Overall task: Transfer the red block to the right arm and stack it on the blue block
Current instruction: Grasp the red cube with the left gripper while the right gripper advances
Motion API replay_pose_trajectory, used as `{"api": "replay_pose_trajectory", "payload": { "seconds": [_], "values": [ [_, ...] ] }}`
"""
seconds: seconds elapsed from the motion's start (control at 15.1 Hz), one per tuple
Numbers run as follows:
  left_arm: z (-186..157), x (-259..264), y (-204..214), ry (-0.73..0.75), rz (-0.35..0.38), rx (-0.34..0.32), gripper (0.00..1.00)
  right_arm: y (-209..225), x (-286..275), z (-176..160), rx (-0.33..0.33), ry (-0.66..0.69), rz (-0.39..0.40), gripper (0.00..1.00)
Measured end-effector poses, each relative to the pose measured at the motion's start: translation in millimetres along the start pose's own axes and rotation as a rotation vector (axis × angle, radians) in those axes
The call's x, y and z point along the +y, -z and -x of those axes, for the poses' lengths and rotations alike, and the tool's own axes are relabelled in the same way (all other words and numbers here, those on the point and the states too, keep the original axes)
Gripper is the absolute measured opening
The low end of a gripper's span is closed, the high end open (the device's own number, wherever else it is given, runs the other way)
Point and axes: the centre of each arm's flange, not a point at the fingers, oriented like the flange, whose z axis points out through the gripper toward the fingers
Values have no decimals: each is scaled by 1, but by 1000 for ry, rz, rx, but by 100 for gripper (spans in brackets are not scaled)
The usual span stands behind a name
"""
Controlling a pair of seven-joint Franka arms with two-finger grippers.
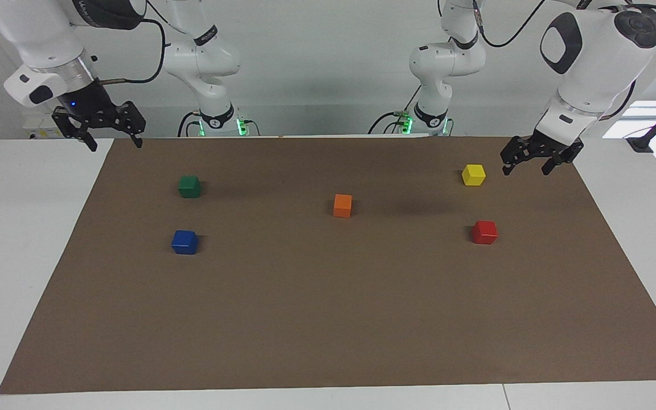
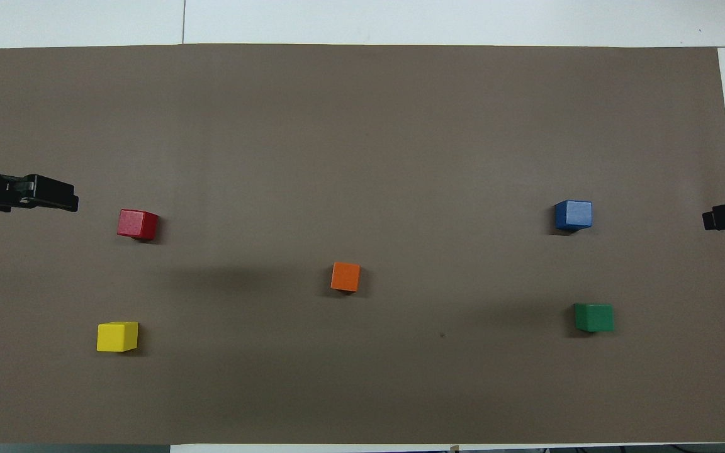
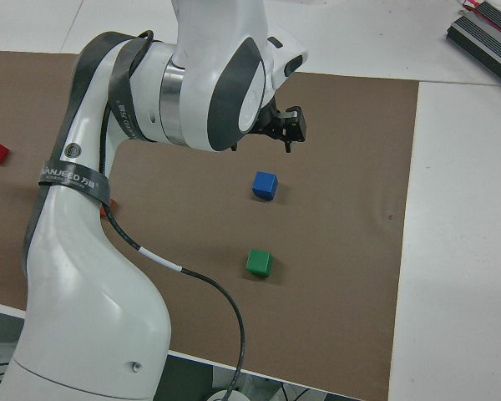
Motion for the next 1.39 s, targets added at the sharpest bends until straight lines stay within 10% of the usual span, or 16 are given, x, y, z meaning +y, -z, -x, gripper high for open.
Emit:
{"api": "replay_pose_trajectory", "payload": {
  "seconds": [0.4,0.92,1.39],
  "values": [
    [-7,-2,-14,3,-3,45,100,0,0,0,0,0,0,100],
    [-18,-19,-172,21,-11,28,100,-17,-3,4,-31,2,-20,100],
    [-19,-2,-256,-9,-6,10,97,-86,-26,2,0,-18,-311,100]
  ]
}}
